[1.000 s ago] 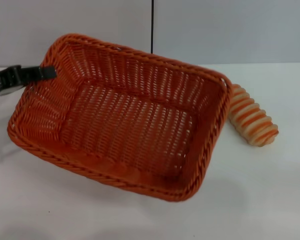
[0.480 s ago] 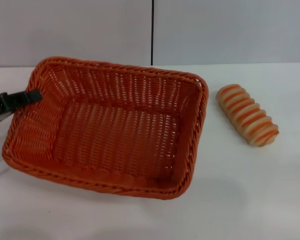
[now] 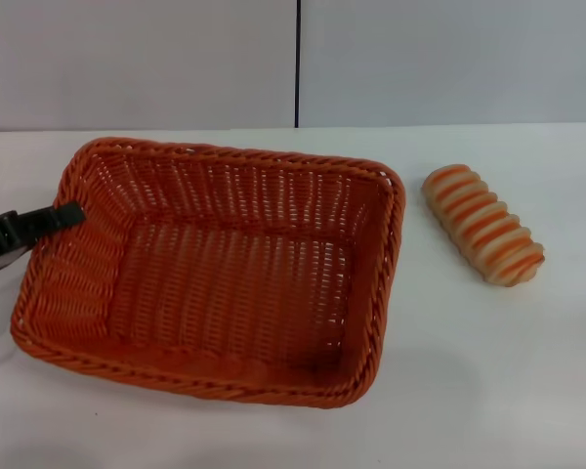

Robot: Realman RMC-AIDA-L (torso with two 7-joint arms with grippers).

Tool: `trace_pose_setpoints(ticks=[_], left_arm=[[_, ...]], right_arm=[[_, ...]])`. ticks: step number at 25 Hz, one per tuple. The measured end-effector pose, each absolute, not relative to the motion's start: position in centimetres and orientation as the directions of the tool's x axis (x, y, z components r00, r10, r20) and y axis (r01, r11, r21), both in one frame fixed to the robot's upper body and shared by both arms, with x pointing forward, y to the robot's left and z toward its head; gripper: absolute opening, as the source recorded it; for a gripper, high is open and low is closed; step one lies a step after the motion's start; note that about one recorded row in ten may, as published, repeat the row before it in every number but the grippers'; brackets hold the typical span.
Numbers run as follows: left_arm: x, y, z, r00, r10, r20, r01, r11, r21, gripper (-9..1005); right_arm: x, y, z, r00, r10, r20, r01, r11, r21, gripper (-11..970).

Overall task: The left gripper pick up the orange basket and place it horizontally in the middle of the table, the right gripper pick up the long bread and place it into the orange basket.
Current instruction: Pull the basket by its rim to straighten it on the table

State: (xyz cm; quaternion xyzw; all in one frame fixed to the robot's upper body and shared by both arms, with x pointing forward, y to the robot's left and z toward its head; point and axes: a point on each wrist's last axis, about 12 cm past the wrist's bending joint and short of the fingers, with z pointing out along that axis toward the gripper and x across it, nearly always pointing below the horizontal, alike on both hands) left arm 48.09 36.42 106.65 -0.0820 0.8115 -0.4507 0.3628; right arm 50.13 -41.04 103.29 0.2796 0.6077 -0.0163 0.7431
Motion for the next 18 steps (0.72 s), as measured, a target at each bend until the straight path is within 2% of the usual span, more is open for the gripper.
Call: trace_pose_setpoints(ticks=[18], left_arm=[[47.31, 36.56, 106.35, -0.737, -0.456, -0.498, 0.192, 0.566, -0.802, 291]], right_arm=[[50.23, -40.69, 103.17, 0.254, 0.324, -0.911, 0.354, 0.846, 0.399, 588]])
